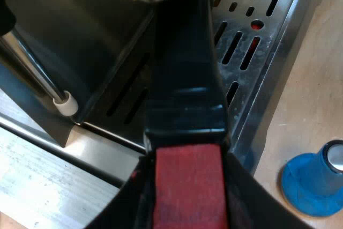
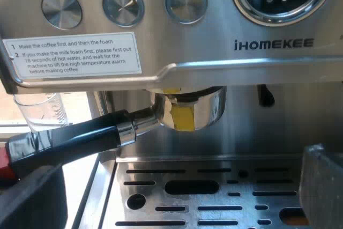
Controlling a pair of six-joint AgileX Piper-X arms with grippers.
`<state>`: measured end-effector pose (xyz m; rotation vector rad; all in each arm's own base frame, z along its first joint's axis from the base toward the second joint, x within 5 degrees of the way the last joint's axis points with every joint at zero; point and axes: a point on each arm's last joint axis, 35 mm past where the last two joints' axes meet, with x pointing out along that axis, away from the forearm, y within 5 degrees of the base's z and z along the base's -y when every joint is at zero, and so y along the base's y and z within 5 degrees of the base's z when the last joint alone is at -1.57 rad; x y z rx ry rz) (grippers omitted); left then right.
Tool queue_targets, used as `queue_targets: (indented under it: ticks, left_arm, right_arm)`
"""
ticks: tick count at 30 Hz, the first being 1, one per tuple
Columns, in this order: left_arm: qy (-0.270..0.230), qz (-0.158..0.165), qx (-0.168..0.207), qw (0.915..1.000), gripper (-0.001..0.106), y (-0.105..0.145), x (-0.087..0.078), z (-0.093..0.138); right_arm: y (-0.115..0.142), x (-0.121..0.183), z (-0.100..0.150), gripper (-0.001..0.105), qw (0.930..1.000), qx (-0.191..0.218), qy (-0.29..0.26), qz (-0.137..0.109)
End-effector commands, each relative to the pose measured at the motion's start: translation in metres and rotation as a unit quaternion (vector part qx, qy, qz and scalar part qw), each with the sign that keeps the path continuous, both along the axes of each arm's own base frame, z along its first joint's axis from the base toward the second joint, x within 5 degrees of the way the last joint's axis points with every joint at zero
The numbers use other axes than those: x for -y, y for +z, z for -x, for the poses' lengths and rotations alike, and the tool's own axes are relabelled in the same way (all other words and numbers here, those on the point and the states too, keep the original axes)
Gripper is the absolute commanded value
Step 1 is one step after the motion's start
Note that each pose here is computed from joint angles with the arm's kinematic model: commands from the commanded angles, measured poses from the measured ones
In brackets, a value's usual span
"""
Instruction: Put the handle in the coffee machine
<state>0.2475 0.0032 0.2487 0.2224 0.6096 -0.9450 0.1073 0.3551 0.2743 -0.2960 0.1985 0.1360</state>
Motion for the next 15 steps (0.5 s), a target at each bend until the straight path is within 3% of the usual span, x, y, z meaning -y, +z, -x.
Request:
queue_targets:
  ticks: [1, 15]
  left_arm:
    - [-0.007, 0.015, 0.022, 0.9996, 0.0, 0.0084, 0.0001, -0.0034]
    - [-0.003, 0.016, 0.036, 0.9992, 0.0, 0.0134, -0.0004, -0.0071]
  right_arm:
    - [0.0017, -0.0001, 0.0006, 0.087, 1.0, 0.003, 0.0, 0.002]
    - [0.0017, -0.0001, 0.0006, 0.087, 1.0, 0.003, 0.0, 0.002]
